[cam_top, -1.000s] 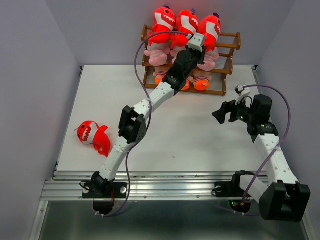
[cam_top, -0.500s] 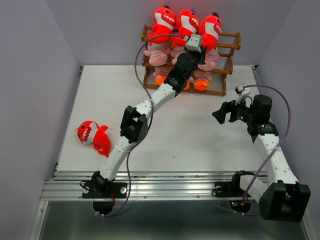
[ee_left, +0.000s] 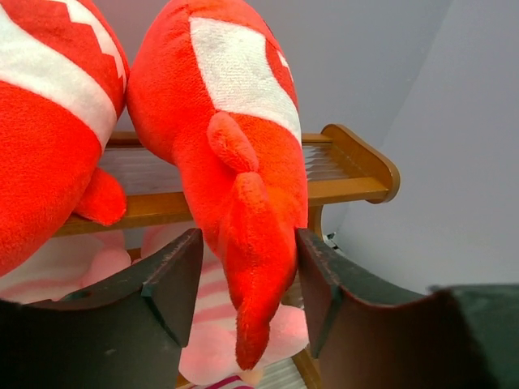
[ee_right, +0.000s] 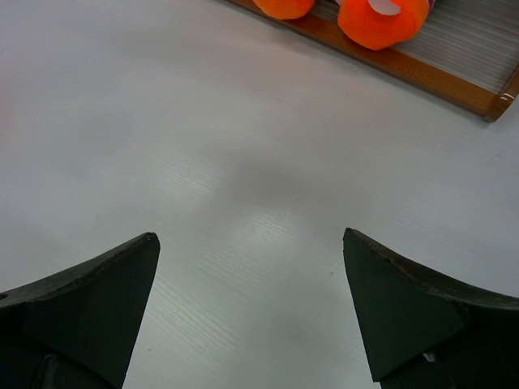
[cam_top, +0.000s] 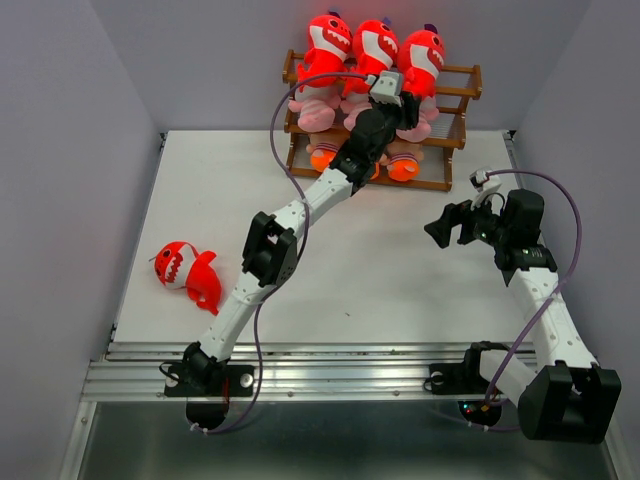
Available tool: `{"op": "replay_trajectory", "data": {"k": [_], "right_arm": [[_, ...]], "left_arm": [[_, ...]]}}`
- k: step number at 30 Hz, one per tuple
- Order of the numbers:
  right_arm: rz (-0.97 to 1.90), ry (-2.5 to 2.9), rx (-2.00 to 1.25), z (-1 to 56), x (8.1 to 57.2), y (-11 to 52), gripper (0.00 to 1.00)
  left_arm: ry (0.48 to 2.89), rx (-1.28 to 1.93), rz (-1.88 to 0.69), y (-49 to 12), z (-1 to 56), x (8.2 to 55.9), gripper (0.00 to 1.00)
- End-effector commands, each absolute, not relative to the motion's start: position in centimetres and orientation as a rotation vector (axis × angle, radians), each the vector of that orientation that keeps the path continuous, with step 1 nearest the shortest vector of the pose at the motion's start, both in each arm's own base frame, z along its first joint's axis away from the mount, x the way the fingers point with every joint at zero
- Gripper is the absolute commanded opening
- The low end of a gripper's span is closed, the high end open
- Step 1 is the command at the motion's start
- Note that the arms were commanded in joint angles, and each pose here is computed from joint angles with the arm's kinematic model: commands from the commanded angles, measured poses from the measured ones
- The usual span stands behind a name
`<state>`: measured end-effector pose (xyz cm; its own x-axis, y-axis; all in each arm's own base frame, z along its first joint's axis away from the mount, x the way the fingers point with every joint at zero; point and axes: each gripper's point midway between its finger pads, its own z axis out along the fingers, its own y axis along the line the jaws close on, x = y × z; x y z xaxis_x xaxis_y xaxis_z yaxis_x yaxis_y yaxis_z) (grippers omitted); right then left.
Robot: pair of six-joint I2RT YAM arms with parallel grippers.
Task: Place and organize the stuffed toys onto the shelf
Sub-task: Place the stuffed toy onto shelf
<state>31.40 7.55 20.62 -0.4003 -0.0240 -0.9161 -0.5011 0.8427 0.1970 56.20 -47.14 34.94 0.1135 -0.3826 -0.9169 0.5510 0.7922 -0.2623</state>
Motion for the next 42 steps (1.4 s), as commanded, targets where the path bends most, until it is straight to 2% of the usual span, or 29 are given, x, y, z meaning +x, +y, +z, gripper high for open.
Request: {"op": "replay_trajectory", "data": {"k": [1, 6, 7, 8, 13, 30, 37, 42], "right_arm": [[0.51, 1.871, -0.399, 21.9, 32.1, 7.2, 1.0], [0.501, 1.872, -0.396, 21.9, 32.2, 7.1, 1.0], [0.499, 1.872, -0.397, 21.9, 32.2, 7.0, 1.0], [0.499, 1.874, -0.397, 21.8, 32.2, 7.0, 1.0], [0.491, 1.875, -0.395, 21.8, 32.2, 6.9, 1.0], [0.471, 1.879, -0.393, 21.6, 32.4, 6.7, 1.0], [0.465, 1.879, -0.393, 21.6, 32.4, 6.6, 1.0], [0.467, 1.873, -0.408, 21.6, 32.3, 6.7, 1.0]], "left_arm": [[1.126, 0.091, -0.728, -45.3, 43.1, 54.2, 0.65], [1.121, 0.086, -0.734, -45.1, 43.8, 53.9, 0.81], [1.119, 0.085, -0.736, -44.9, 44.0, 53.8, 0.88], [1.119, 0.087, -0.736, -44.9, 44.1, 53.7, 0.91], [1.119, 0.097, -0.735, -44.6, 44.8, 53.2, 0.99], [1.156, 0.138, -0.716, -43.9, 45.5, 50.7, 0.99], [1.224, 0.078, -0.629, -41.6, 44.6, 50.7, 0.99], [1.21, 0.075, -0.624, -39.7, 46.8, 48.8, 0.99]]}}
